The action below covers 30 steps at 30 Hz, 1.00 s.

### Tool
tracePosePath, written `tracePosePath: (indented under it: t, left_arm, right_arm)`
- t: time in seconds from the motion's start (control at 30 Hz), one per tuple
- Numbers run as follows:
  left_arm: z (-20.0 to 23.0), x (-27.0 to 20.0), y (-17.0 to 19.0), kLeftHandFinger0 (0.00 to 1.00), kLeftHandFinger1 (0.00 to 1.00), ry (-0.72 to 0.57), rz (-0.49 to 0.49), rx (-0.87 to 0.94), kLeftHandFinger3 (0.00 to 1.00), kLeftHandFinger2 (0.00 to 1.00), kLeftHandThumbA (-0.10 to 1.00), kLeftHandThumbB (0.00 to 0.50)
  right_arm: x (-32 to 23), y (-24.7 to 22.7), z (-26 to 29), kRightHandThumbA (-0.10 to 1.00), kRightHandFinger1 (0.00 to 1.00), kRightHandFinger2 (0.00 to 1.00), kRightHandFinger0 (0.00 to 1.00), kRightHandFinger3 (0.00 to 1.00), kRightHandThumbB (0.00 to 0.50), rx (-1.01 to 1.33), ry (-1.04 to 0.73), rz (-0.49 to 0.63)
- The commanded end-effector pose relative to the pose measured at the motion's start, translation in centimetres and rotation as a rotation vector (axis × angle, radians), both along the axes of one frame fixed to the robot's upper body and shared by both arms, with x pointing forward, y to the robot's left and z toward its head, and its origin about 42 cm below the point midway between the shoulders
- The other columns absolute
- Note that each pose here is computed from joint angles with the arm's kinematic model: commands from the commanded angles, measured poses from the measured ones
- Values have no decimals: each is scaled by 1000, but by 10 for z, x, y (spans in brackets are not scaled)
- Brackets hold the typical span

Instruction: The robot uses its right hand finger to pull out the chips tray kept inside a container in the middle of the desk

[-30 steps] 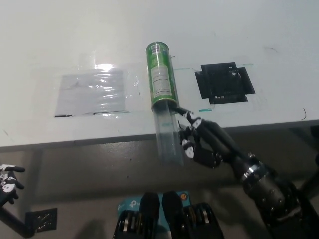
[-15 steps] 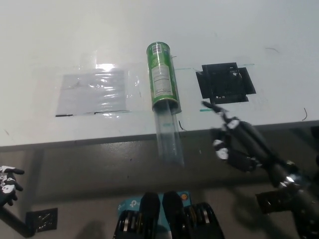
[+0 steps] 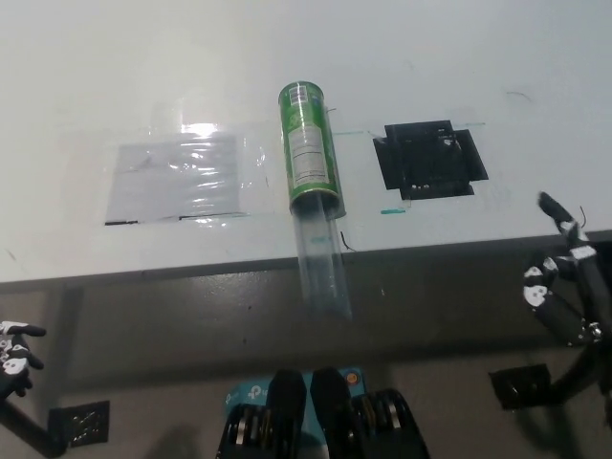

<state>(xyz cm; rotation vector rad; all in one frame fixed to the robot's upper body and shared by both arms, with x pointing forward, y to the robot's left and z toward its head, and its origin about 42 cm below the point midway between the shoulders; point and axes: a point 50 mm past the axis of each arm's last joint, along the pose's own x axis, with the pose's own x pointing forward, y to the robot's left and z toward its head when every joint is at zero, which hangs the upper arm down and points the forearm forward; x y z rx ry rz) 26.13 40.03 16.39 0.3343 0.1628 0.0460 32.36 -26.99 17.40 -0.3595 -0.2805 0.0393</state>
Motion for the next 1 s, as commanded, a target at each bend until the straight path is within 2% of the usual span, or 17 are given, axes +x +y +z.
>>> tracePosePath:
  t: [0.0, 0.03, 0.1, 0.2, 0.27, 0.33, 0.4, 0.5, 0.6, 0.73, 0.97]
  left_arm:
    - [8, 1, 5, 291, 280, -29, 3, -1, 520, 357, 177, 0]
    - [8, 1, 5, 290, 280, -29, 4, 0, 519, 357, 177, 0]
    - [7, 1, 6, 282, 273, -31, 4, 8, 515, 351, 173, 0]
    - [8, 0, 5, 282, 268, -34, 4, 6, 512, 342, 169, 0]
    - [7, 0, 6, 281, 265, -38, 0, 3, 508, 341, 169, 0]
    - [8, 0, 5, 286, 274, -37, -1, 12, 509, 351, 171, 0]
    - [9, -1, 5, 299, 284, -33, 1, 14, 512, 357, 175, 0]
    - [8, 2, 3, 301, 287, -34, 7, -5, 518, 361, 173, 0]
    - [8, 2, 3, 292, 282, -39, 1, 4, 523, 359, 175, 0]
    - [7, 2, 2, 286, 279, -42, 3, 0, 516, 355, 182, 0]
    - [8, 3, 3, 278, 275, -43, 2, -4, 533, 358, 174, 0]
  right_arm:
    - [1, -7, -6, -100, 47, 940, 0, 1000, 184, 140, 12, -112]
    - [1, -7, -6, -100, 47, 938, 0, 1000, 184, 142, 13, -114]
    - [0, -3, -14, -100, 20, 871, 0, 1000, 179, 181, 50, -143]
    - [-1, 0, -22, -100, 51, 788, 9, 1000, 166, 227, 94, -170]
    - [-1, 3, -26, -100, 56, 740, 0, 957, 165, 246, 106, -179]
    - [-1, 5, -30, -100, 82, 725, 31, 954, 154, 255, 114, -184]
    - [-1, 8, -33, -100, 86, 704, 20, 950, 152, 266, 118, -191]
    - [2, 8, -35, -100, 96, 691, 0, 907, 159, 311, 147, -223]
    - [3, 9, -36, -100, 108, 685, 0, 901, 145, 308, 171, -241]
    - [5, 8, -35, -100, 141, 700, 49, 915, 140, 257, 142, -226]
    - [8, 7, -34, -100, 97, 714, 0, 905, 127, 304, 132, -236]
